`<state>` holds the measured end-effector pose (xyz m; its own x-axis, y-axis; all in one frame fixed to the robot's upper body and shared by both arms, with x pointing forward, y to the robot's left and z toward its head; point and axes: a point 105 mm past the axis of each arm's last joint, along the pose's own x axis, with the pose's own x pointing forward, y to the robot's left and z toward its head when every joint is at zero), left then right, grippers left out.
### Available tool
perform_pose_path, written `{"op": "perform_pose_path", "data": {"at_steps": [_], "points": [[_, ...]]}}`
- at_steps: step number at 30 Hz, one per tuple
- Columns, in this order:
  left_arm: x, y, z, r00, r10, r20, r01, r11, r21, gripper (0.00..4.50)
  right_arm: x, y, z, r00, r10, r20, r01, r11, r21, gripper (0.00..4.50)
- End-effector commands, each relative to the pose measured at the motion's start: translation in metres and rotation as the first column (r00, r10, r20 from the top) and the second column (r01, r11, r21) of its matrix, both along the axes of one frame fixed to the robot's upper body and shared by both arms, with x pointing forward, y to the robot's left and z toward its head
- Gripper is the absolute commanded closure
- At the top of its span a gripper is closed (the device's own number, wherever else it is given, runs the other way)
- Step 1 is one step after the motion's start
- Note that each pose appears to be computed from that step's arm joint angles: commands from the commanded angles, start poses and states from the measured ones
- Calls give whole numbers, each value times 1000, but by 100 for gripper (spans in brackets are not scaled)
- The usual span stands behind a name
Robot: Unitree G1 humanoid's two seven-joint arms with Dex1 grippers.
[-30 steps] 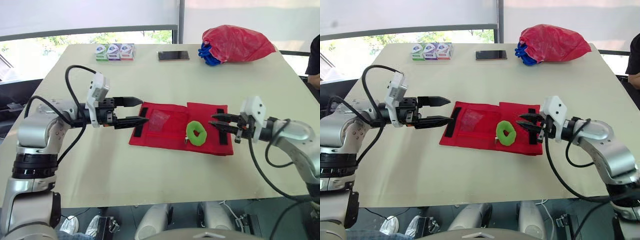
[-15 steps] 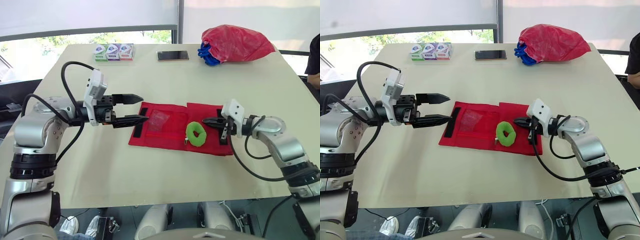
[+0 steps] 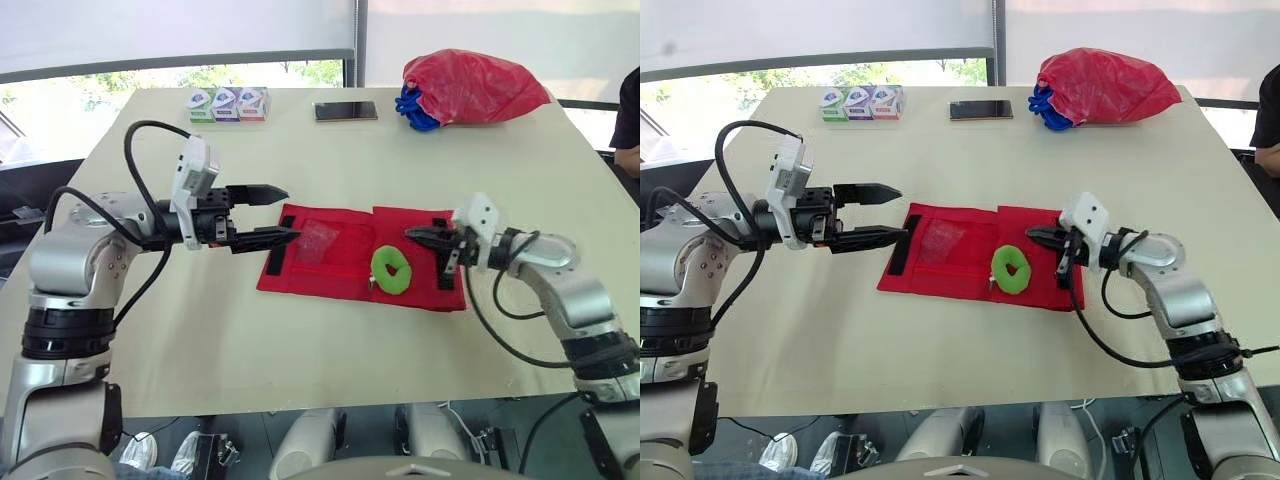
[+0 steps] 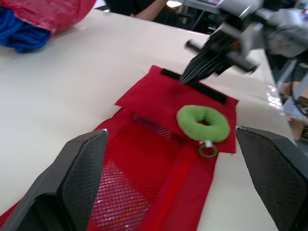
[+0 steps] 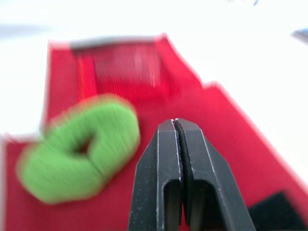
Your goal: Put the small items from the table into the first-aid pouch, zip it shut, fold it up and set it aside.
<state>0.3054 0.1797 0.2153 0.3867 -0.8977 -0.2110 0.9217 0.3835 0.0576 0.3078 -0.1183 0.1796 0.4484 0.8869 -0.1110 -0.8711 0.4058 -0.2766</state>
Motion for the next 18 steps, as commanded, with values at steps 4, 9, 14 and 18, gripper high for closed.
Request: {"op": "perform_pose_path", "data": {"at_steps": [4,9,14,18], "points": [[10,12,-13,994,107,-26,-107,994,-7,0,-34,-17,63,994,62,87,-66,997,44,208],[26,31,-39,968,243,-64,-244,970,-5,0,-50,-26,87,996,54,76,-55,999,2,29],[41,39,-68,925,362,-117,-359,932,46,0,-54,-34,91,997,8,75,-5,999,-35,29],[50,38,-89,872,434,-228,-428,901,76,0,-59,-29,89,997,10,71,-7,999,-38,29]]}}
